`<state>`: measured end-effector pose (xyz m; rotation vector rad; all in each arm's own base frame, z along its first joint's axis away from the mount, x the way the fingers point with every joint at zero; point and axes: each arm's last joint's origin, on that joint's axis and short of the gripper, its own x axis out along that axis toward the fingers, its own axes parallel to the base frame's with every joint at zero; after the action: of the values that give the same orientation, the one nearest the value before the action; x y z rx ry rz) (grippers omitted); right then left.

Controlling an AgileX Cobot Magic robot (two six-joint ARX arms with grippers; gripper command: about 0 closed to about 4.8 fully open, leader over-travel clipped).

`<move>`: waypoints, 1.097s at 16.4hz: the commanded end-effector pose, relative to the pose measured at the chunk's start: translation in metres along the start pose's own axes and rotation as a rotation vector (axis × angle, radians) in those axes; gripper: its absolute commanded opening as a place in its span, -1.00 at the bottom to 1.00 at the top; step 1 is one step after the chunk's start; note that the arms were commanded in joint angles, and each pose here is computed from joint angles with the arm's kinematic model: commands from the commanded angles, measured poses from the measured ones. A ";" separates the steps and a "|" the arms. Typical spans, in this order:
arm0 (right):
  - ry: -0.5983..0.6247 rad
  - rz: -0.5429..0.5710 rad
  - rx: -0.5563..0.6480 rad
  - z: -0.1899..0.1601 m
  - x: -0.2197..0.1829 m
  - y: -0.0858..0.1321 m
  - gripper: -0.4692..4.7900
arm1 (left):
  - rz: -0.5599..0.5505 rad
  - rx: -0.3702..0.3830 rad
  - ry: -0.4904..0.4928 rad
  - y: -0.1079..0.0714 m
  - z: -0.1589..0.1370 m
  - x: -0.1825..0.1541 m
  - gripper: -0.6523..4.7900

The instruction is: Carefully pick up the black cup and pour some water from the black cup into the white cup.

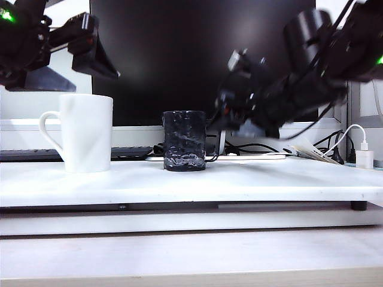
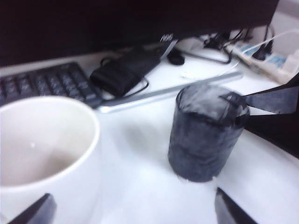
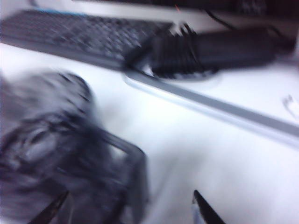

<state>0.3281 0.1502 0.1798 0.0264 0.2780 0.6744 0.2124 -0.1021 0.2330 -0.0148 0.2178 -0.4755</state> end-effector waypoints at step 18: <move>-0.130 -0.092 0.009 -0.011 0.015 -0.007 -0.68 | 0.001 -0.006 0.089 0.000 -0.008 -0.001 1.00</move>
<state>0.3406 0.1530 0.1600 0.0602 0.1809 0.5768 0.2102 -0.1011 0.2235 0.0053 0.3178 -0.4715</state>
